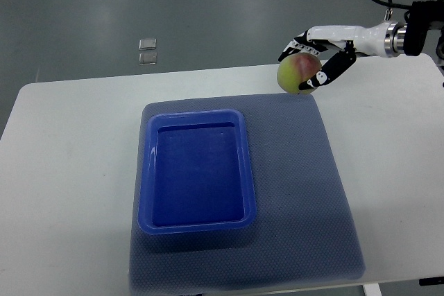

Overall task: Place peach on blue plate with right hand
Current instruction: 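Lift the peach off the mat with the right hand, then carry the peach over the blue tray and lower it inside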

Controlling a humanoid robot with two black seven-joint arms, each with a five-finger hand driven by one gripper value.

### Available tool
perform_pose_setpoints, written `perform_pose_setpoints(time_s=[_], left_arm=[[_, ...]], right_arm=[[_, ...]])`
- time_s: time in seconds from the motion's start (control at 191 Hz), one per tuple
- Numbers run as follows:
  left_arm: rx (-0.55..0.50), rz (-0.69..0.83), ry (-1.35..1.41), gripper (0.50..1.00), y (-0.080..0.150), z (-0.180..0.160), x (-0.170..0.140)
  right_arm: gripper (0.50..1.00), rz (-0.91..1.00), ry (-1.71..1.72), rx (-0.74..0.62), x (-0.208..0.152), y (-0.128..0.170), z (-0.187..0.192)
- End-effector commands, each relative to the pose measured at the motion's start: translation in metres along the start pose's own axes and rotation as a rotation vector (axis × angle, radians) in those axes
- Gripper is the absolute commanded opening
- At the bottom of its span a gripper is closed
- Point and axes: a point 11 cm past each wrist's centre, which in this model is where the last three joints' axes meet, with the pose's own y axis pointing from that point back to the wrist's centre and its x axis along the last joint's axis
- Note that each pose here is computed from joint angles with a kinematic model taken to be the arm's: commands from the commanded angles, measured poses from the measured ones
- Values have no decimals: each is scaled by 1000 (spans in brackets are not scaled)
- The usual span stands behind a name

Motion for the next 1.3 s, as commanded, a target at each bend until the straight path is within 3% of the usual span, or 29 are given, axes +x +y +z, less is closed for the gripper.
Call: perform_pose_setpoints(time_s=[0.0, 0.126, 0.22, 0.272, 0.277, 0.34, 0.403, 0.408, 0.429, 0.634, 0.639, 0.812, 1.052, 1.293], left_arm=[[0, -1, -1, 1000, 0, 0, 0], [0, -4, -2, 1000, 0, 0, -1], [0, -6, 1, 1000, 0, 0, -2], [0, -6, 1, 1000, 0, 0, -2], [0, -7, 0, 1000, 0, 0, -2], [0, -7, 0, 1000, 0, 0, -2], [0, -7, 0, 1000, 0, 0, -2], [0, -7, 0, 1000, 0, 0, -2], [0, -7, 0, 1000, 0, 0, -2], [0, -6, -1, 1000, 0, 0, -2], [0, -7, -1, 1000, 0, 0, -2], [2, -9, -3, 1000, 0, 0, -3], [2, -7, -3, 1000, 0, 0, -2], [2, -9, -3, 1000, 0, 0, -3]], right_arm=[[500, -2, 15, 40, 9, 5, -20], [500, -8, 17, 40, 5, 0, -22], [500, -63, 19, 85, -15, -32, -41], [500, -63, 19, 85, -15, -32, -41], [500, -90, 13, 82, -26, -45, -41], [500, -111, 10, 88, -37, -65, -47], [500, -114, 10, 89, -39, -67, -48], [500, -139, 5, 98, -51, -82, -53], [500, -150, 6, 101, -55, -88, -56], [500, -199, 10, 124, -82, -121, -75], [500, -222, 18, 125, -95, -130, -78], [500, -266, 14, 134, -130, -156, -90], [500, -312, 16, 106, -170, -177, -85], [500, -313, 25, 86, -186, -183, -80]])
